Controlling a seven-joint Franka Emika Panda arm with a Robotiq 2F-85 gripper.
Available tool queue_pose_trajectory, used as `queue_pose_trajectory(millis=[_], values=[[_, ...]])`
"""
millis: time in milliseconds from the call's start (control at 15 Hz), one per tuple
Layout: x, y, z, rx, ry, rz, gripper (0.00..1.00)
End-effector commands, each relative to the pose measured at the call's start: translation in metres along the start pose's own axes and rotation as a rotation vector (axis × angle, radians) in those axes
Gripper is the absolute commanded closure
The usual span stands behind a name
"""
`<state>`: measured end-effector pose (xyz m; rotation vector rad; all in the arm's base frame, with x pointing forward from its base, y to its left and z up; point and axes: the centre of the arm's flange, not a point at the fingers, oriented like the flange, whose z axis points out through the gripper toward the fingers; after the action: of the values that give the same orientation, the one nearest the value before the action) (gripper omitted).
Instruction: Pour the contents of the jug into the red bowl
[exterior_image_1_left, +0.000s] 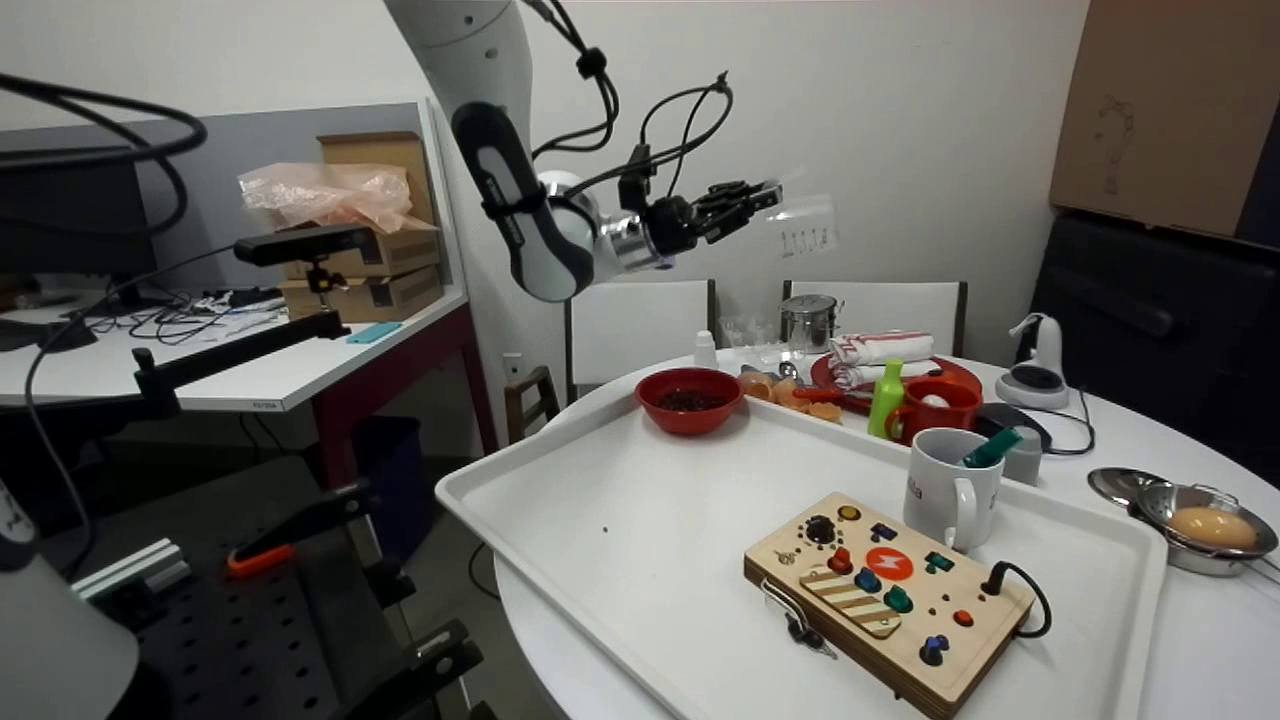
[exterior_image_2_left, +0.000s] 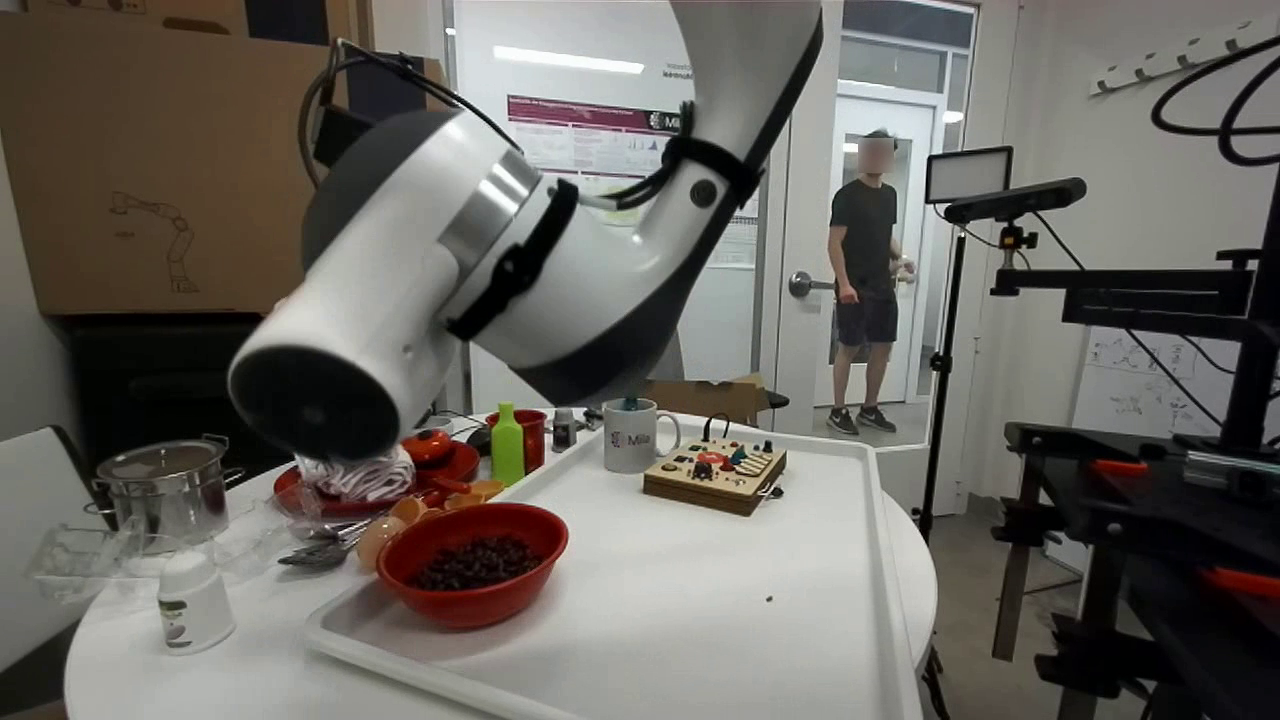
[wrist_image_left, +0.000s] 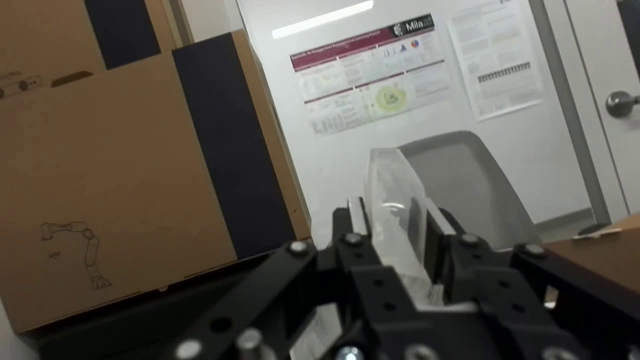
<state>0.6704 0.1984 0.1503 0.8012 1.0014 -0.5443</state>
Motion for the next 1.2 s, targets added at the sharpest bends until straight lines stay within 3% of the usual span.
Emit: queue_pose_trajectory(millis=[0, 467, 867, 933, 1000, 1133], values=[[-0.05, -0.001, 0.04, 0.077, 0.178, 0.036, 0.93], [-0.095, -0.028, 0.068, 0.25, 0.507, 0.101, 0.93], [-0.084, -0.076, 0.052, 0.449, 0.778, 0.072, 0.93], [-0.069, -0.057, 0.054, 0.398, 0.703, 0.097, 0.93], [-0.067, -0.062, 0.053, 0.409, 0.712, 0.092, 0.72], [-0.067, -0.061, 0.054, 0.408, 0.709, 0.093, 0.72]])
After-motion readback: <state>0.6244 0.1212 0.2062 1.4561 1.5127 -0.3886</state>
